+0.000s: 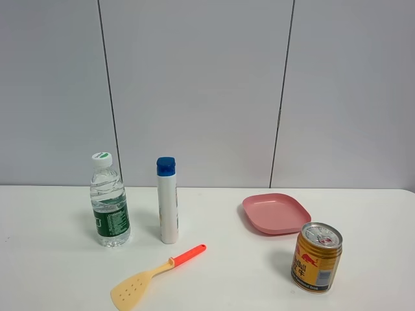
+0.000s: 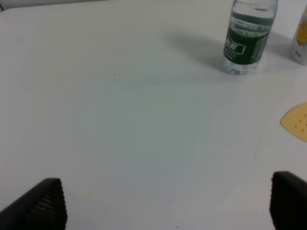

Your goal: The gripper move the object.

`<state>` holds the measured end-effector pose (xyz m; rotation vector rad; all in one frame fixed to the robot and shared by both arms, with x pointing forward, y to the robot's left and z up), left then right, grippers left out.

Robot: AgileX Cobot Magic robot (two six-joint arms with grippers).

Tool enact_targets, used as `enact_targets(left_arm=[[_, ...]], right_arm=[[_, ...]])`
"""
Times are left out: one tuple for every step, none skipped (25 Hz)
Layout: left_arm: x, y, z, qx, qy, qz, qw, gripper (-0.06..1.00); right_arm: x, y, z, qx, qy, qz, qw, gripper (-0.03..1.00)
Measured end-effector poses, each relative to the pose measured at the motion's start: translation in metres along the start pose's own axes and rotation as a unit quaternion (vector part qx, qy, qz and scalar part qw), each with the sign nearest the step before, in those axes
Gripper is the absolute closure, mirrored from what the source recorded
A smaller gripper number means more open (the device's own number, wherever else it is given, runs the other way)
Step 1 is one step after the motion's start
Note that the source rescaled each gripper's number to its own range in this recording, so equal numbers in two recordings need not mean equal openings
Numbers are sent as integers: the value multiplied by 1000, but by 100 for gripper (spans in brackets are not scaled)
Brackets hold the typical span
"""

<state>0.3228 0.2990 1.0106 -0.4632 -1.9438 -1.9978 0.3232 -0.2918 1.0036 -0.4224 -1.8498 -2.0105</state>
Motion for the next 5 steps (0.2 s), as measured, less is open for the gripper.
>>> enact_targets(left_arm=[[0,0,0,0,0,0,1000,10],[0,0,0,0,0,0,1000,10],[0,0,0,0,0,0,1000,10],[0,0,0,0,0,0,1000,10],[0,0,0,0,0,0,1000,10]], right_arm=[[0,0,0,0,0,0,1000,-3],[0,0,0,0,0,0,1000,-3],[0,0,0,0,0,0,1000,-3],[0,0,0,0,0,0,1000,-3],[0,0,0,0,0,0,1000,-3]])
Point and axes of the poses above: a point on each arm's last joint axis where the gripper is mounted, x pointing back along that axis away from the gripper, z along the wrist's bending axis when the last joint is at zero, y = z × x, the point moved 10 cm from there along -x, pointing out along that axis toward the gripper
